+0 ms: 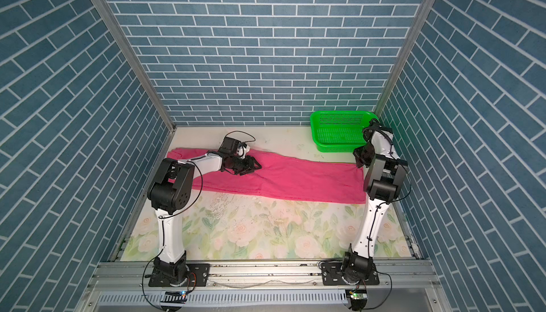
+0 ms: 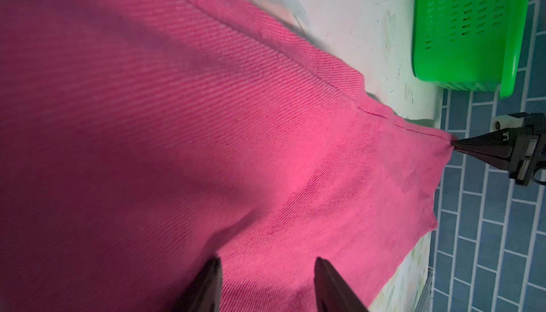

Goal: Roll up the long pants
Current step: Fold the long pant at the center of the board.

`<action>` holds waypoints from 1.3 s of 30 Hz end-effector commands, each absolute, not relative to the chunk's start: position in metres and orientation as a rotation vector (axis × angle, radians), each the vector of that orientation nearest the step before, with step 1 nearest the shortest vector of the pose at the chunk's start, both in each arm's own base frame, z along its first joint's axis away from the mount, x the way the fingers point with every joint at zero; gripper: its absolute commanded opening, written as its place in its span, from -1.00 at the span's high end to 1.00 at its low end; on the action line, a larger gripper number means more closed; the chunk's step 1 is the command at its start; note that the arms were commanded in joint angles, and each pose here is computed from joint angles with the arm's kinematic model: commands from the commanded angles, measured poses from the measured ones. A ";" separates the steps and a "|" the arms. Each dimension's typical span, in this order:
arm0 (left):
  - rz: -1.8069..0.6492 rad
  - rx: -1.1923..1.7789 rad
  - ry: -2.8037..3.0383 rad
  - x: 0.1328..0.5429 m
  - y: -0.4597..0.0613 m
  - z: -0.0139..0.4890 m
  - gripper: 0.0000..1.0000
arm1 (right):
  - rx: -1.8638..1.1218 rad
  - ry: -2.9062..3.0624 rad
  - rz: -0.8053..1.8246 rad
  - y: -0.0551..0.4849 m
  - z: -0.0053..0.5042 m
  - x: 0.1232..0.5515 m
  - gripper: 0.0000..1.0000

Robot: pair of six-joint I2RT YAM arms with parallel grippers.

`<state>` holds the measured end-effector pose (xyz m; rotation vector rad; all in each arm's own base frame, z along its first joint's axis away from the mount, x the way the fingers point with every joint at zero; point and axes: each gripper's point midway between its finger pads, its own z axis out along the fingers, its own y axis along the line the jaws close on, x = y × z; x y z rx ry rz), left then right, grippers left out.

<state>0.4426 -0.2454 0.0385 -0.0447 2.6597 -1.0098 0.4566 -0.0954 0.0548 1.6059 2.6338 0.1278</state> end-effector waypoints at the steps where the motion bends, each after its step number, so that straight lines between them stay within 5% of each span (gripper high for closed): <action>1: -0.881 -0.123 2.783 0.427 -0.223 0.010 -0.09 | 1.559 2.626 0.025 -0.108 0.034 0.460 0.67; 4: -0.879 -0.121 2.769 0.431 -0.224 0.015 -0.10 | 1.349 2.601 0.125 -0.107 0.026 0.485 -0.06; 7: -0.874 -0.117 2.752 0.437 -0.225 0.023 -0.09 | 1.265 2.567 0.206 -0.112 0.035 0.495 -0.31; 14: -0.877 -0.125 2.672 0.458 -0.230 0.055 -0.09 | 1.183 2.635 0.326 -0.123 0.083 0.450 -0.35; 19: -0.901 -0.121 2.638 0.467 -0.243 0.073 -0.09 | 1.021 2.910 0.310 -0.111 0.072 0.378 -0.34; 28: -0.912 -0.086 2.638 0.459 -0.259 0.073 -0.09 | 1.146 3.006 0.391 -0.083 0.042 0.290 -0.32; 39: -0.902 -0.055 2.664 0.453 -0.258 0.067 -0.09 | 1.321 2.908 0.377 -0.079 0.023 0.281 -0.29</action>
